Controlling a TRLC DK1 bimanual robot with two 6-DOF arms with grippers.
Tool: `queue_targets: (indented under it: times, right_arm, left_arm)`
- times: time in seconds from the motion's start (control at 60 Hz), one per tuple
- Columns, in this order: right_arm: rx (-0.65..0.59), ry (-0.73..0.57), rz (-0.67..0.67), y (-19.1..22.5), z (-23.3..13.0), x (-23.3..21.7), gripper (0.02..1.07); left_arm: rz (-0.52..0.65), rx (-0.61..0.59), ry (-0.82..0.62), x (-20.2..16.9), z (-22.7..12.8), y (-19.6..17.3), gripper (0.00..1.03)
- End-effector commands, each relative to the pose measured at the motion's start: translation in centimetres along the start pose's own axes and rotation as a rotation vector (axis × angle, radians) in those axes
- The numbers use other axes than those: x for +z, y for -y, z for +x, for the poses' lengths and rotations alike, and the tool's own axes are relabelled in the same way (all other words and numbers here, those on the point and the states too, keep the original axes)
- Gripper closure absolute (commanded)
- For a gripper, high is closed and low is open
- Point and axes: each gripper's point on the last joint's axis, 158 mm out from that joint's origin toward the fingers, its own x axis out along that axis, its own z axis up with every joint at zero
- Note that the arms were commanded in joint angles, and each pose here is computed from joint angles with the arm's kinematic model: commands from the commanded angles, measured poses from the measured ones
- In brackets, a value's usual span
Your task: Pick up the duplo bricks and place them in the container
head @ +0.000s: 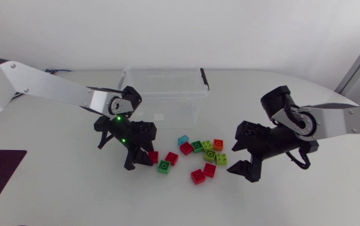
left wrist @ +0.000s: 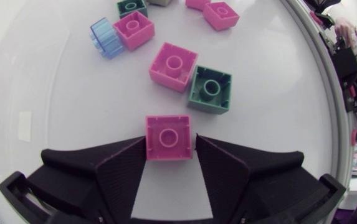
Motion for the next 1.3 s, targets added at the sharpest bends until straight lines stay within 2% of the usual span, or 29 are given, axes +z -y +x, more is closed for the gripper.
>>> queue_targets:
  times: [0.0, 0.05, 0.25, 0.4, 0.433, 0.583, 0.717, 1.0, 1.1, 1.167, 1.25, 1.283]
  right_arm:
    - [0.051, -0.024, -0.057, -0.6, 1.0, -0.2, 0.14]
    - [0.064, -0.029, -0.071, -0.9, 1.5, -0.1, 0.18]
    - [0.059, -0.042, -0.108, -0.3, 3.0, 0.2, 0.18]
    - [0.068, -0.050, -0.120, 0.2, 3.8, 0.3, 0.18]
    - [0.066, -0.047, -0.126, 0.2, 4.0, 0.4, 0.21]
    - [0.030, -0.026, -0.137, 1.2, 4.2, 1.1, 0.22]
    - [0.018, -0.016, -0.147, 1.9, 4.4, 1.7, 0.21]
    - [0.057, -0.054, -0.191, 1.0, 6.2, 1.8, 0.22]
    - [0.081, -0.072, -0.195, 0.6, 6.0, 1.3, 0.42]
    - [0.081, -0.072, -0.198, 0.3, 5.5, 1.2, 0.67]
    - [0.083, -0.074, -0.196, 0.1, 5.2, 1.1, 0.80]
    - [0.085, -0.075, -0.193, 0.0, 5.2, 1.0, 0.82]
  left_arm:
    - [-0.003, -0.108, -0.034, -0.9, 0.7, 1.3, 0.61]
    - [-0.017, -0.105, -0.034, -1.2, 0.1, 1.2, 0.62]
    - [-0.015, -0.045, 0.014, 0.0, -4.5, 2.0, 0.62]
    - [0.015, 0.013, 0.084, 2.6, -9.6, 3.9, 0.62]
    - [0.026, 0.034, 0.105, 3.4, -11.1, 4.4, 0.62]
    - [0.058, 0.162, 0.183, 5.7, -16.3, 4.8, 0.62]
    - [0.059, 0.225, 0.209, 6.6, -18.5, 3.8, 0.62]
    - [0.052, 0.300, 0.235, 7.3, -20.6, 0.4, 0.62]
    - [0.020, 0.345, 0.258, 7.7, -21.0, -1.5, 0.62]
    - [-0.078, 0.438, 0.331, 8.4, -21.5, -5.3, 0.62]
    - [-0.120, 0.471, 0.367, 8.7, -21.7, -6.9, 0.62]
    - [-0.131, 0.479, 0.374, 8.8, -21.7, -7.2, 0.62]
